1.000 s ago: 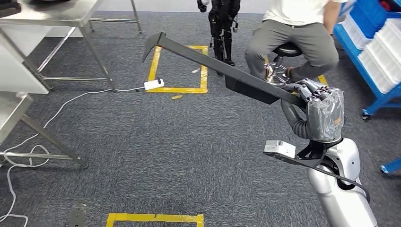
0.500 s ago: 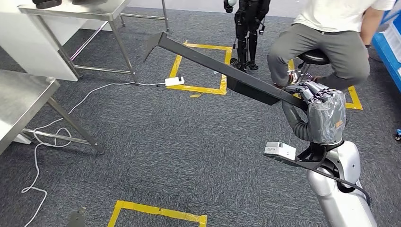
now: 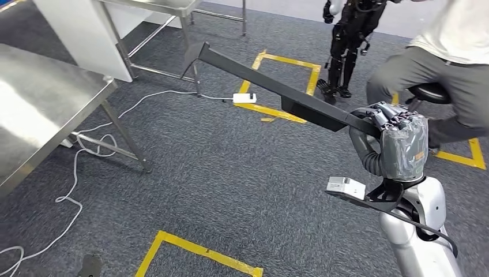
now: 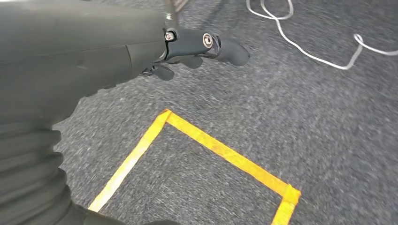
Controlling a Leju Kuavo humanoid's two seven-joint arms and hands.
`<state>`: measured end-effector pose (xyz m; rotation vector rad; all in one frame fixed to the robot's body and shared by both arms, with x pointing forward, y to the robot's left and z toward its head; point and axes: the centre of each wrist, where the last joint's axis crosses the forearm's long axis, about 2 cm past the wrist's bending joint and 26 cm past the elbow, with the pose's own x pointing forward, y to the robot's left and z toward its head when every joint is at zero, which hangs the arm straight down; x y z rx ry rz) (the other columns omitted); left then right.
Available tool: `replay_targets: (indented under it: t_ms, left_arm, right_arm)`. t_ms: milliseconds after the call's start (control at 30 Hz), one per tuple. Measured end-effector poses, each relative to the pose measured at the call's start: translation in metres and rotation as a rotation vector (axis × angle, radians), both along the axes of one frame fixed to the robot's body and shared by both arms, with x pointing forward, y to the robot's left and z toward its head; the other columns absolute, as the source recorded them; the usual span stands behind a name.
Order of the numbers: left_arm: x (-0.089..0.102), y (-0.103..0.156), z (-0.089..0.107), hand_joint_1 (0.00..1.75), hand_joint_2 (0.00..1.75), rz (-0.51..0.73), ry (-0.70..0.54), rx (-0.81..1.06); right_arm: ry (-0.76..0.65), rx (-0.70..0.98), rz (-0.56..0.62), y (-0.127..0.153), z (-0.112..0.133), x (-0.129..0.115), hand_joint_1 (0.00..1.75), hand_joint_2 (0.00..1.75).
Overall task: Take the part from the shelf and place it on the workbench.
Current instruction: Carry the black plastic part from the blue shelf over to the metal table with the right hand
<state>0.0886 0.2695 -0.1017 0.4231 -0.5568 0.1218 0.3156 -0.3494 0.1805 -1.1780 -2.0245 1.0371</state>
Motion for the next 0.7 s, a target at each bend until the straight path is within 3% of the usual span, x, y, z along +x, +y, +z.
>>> replay_targets:
  t_ms: [700]
  left_arm:
    - [-0.004, 0.010, -0.001, 0.00, 1.75, 0.010, 0.006, 0.020]
  right_arm:
    - [-0.006, 0.007, 0.024, 0.006, 0.005, 0.006, 1.75, 1.75]
